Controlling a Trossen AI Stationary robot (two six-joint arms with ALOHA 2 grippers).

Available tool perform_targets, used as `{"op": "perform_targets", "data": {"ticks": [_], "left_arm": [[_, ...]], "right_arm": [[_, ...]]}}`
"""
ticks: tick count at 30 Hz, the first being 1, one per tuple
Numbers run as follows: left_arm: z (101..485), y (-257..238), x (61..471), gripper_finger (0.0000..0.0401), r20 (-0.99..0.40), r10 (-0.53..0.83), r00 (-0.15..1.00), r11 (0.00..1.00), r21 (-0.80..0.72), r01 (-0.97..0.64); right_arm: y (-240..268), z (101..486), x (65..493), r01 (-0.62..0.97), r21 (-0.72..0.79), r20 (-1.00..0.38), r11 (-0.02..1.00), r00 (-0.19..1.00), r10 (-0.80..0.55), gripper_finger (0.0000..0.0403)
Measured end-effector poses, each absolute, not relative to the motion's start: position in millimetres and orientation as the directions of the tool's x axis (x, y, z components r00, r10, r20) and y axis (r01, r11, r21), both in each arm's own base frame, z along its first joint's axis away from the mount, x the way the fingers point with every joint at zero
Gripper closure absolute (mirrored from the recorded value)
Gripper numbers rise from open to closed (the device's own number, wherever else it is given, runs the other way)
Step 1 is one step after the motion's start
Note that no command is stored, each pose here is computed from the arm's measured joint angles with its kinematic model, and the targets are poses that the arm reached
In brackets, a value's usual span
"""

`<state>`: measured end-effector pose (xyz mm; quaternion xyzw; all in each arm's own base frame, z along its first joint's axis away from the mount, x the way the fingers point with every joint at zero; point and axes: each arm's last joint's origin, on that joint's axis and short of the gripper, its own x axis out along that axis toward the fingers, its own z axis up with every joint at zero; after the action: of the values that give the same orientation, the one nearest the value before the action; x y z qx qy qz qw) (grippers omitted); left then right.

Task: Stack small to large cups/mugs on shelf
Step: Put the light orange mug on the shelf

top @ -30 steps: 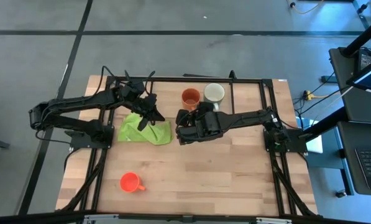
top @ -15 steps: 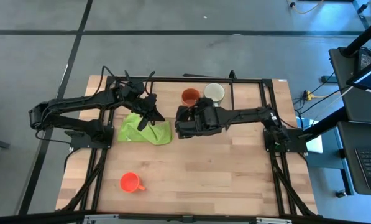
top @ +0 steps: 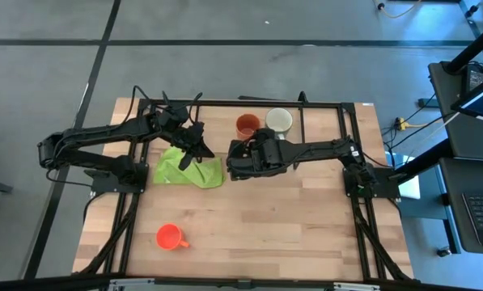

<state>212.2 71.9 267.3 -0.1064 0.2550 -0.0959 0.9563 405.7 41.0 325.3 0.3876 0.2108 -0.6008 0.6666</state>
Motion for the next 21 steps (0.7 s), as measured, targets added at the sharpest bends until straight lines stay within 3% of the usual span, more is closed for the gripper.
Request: {"op": "perform_targets", "data": {"ticks": [21], "left_arm": [[267.2,72.0,212.1,0.0400,-0.469,-0.235,0.851,0.960,-0.252,0.126]], "right_arm": [[52.9,324.9,407.9,0.963,0.266,-0.757,0.035,0.231,-0.612,0.0403]]}}
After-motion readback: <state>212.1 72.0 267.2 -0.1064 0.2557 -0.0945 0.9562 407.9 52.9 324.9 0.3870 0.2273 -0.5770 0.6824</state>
